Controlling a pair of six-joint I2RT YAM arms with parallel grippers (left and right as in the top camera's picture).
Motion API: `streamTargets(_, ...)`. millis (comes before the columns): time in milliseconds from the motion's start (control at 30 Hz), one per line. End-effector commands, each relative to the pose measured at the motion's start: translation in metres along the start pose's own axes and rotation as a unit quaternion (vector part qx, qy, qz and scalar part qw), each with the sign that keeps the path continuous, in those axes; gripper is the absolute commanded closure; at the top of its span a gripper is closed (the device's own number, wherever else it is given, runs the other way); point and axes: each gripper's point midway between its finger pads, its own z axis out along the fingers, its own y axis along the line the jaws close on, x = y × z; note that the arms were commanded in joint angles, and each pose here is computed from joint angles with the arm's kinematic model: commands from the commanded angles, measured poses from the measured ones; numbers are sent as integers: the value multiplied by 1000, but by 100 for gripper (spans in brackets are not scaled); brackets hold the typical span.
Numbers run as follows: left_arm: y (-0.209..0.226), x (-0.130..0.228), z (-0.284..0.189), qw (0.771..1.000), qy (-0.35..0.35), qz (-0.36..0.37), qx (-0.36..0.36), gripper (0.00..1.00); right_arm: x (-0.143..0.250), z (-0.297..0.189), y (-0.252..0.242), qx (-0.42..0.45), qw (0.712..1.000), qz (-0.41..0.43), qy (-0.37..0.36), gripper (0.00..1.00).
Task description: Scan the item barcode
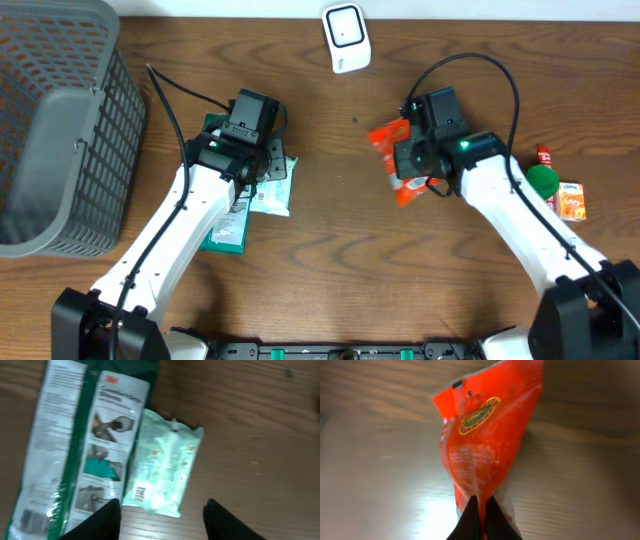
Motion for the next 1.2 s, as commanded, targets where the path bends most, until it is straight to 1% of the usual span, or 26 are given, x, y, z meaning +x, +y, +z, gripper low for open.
streamTargets(0,16,-4,2,999,-11,0,-43,43,-5,-6,-35,153,988,-11,-27,99)
streamTargets(167,17,-3,3,999,-10,0,-44,42,-2,1,-30,211,977,-28,-33,99)
streamTargets(300,17,-3,3,999,-10,0,-44,41,1,9,-21,267,960,-72,-41,99)
streamTargets(467,17,-4,3,999,-10,0,-45,41,7,32,5,282,951,-117,-47,99)
streamTargets(567,22,-5,2,998,-16,1,-60,41,11,46,25,266,953,-136,-51,99)
streamTargets(700,27,-5,2,997,-17,2,-72,41,16,56,68,186,970,-143,-58,99)
streamTargets(800,27,-4,2,997,-15,2,-73,41,18,56,93,140,977,-149,-61,98)
streamTargets(900,28,-4,1,997,-14,2,-75,41,19,53,107,113,980,-152,-60,91)
streamTargets(967,29,-4,2,997,-14,1,-75,41,19,53,114,90,983,-150,-53,81)
streamTargets(1000,29,-4,2,997,-14,1,-75,41,20,53,117,80,984,-150,-50,78)
streamTargets(1067,29,-4,2,997,-14,0,-75,40,20,51,124,53,987,-146,-36,61)
streamTargets(1100,29,-4,2,997,-14,0,-75,40,20,49,128,36,988,-145,-28,57)
streamTargets(1167,29,-4,2,997,-14,0,-75,39,19,43,137,-2,989,-150,-12,52)
